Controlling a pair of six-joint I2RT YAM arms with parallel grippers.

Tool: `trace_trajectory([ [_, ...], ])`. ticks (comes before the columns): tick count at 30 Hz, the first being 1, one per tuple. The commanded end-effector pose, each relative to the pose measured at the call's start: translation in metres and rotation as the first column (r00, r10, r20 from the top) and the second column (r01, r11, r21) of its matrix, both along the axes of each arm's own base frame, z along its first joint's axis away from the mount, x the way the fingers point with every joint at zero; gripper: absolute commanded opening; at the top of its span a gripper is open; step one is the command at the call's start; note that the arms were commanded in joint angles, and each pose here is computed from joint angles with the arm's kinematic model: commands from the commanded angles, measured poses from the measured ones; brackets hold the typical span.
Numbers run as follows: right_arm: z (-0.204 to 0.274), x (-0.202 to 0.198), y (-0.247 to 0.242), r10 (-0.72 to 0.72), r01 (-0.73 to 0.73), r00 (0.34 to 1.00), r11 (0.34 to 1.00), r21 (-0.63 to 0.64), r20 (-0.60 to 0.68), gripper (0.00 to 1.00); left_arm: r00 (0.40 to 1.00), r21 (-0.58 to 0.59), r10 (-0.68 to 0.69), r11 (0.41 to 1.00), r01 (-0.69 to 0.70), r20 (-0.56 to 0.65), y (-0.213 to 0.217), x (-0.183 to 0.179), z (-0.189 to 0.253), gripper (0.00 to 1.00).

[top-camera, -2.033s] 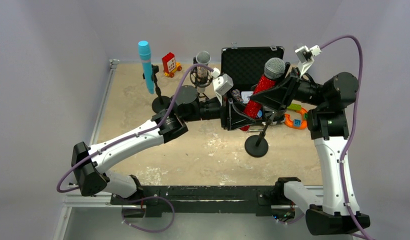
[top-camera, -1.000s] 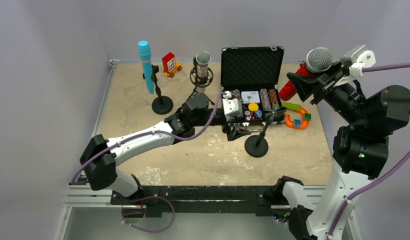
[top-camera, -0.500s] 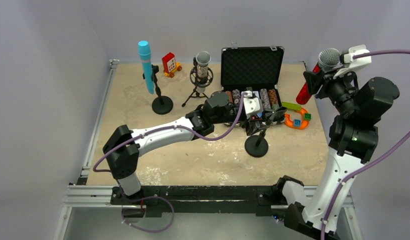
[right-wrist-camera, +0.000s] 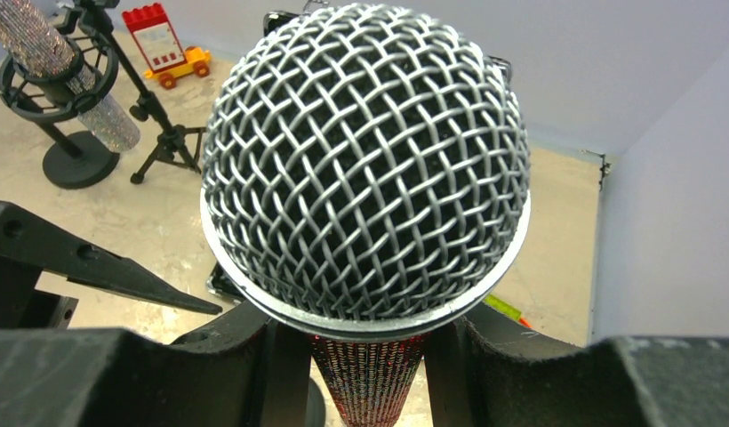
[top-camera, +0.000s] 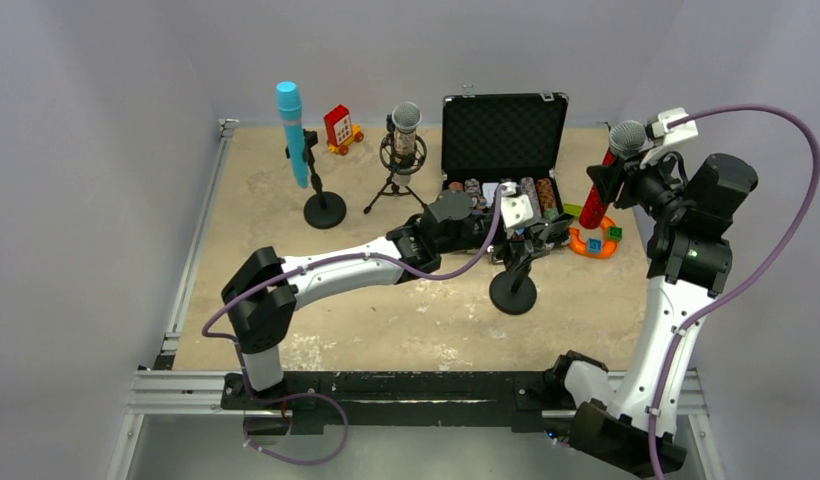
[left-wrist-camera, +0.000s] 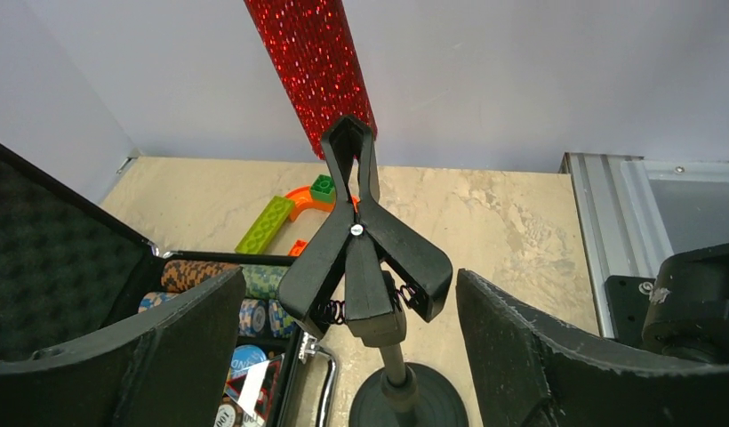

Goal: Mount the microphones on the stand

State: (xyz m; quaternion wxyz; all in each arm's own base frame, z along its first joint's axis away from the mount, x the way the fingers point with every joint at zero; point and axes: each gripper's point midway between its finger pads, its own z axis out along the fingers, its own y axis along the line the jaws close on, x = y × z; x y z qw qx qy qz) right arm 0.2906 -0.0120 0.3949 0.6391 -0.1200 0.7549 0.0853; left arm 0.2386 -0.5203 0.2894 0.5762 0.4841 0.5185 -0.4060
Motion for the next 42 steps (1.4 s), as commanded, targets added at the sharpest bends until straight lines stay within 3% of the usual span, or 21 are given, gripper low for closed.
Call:
trace_trajectory([
  [1, 0.005, 0.007, 0.007, 0.089, -0.085, 0.994, 0.995, -0.053, 0.070, 0.00, 0.999, -0.111, 0.045, 0.993, -0.043, 0.011, -0.008, 0.005, 0.039, 0.89],
  [10, -0.014, 0.002, 0.018, 0.160, -0.157, 0.985, 0.986, -0.057, 0.066, 0.00, 0.995, -0.108, 0.098, 0.989, -0.102, -0.033, -0.010, 0.011, 0.038, 0.69],
  [12, -0.019, -0.002, 0.022, 0.176, -0.173, 0.982, 0.983, -0.061, 0.064, 0.00, 0.994, -0.108, 0.099, 0.989, -0.103, -0.042, -0.010, 0.011, 0.039, 0.56],
  [15, -0.023, -0.009, 0.026, 0.187, -0.183, 0.980, 0.981, -0.070, 0.069, 0.00, 0.989, -0.102, 0.118, 0.987, -0.127, -0.085, -0.008, 0.013, 0.038, 0.20],
  [18, -0.025, -0.016, 0.032, 0.209, -0.203, 0.975, 0.976, -0.076, 0.076, 0.00, 0.984, -0.098, 0.133, 0.985, -0.144, -0.115, -0.005, 0.013, 0.038, 0.00],
  [25, -0.026, -0.033, 0.059, 0.347, -0.348, 0.935, 0.937, 0.012, 0.068, 0.00, 0.985, -0.111, 0.111, 0.986, -0.126, -0.130, -0.003, 0.007, 0.046, 0.00],
  [31, -0.038, -0.024, 0.070, 0.410, -0.413, 0.910, 0.908, 0.068, 0.058, 0.00, 0.989, -0.135, 0.052, 0.988, -0.071, -0.140, -0.005, -0.004, 0.051, 0.00],
  [39, -0.052, -0.037, 0.091, 0.479, -0.481, 0.877, 0.876, 0.033, 0.047, 0.00, 0.985, -0.126, 0.075, 0.987, -0.096, -0.158, -0.002, -0.002, 0.051, 0.00],
  [41, -0.051, -0.041, 0.094, 0.497, -0.499, 0.866, 0.866, 0.028, 0.049, 0.01, 0.982, -0.130, 0.084, 0.986, -0.107, -0.169, 0.000, -0.001, 0.052, 0.25],
  [42, -0.050, -0.041, 0.093, 0.496, -0.497, 0.867, 0.867, 0.023, 0.052, 0.10, 0.981, -0.128, 0.083, 0.986, -0.106, -0.173, 0.000, -0.002, 0.052, 0.39],
])
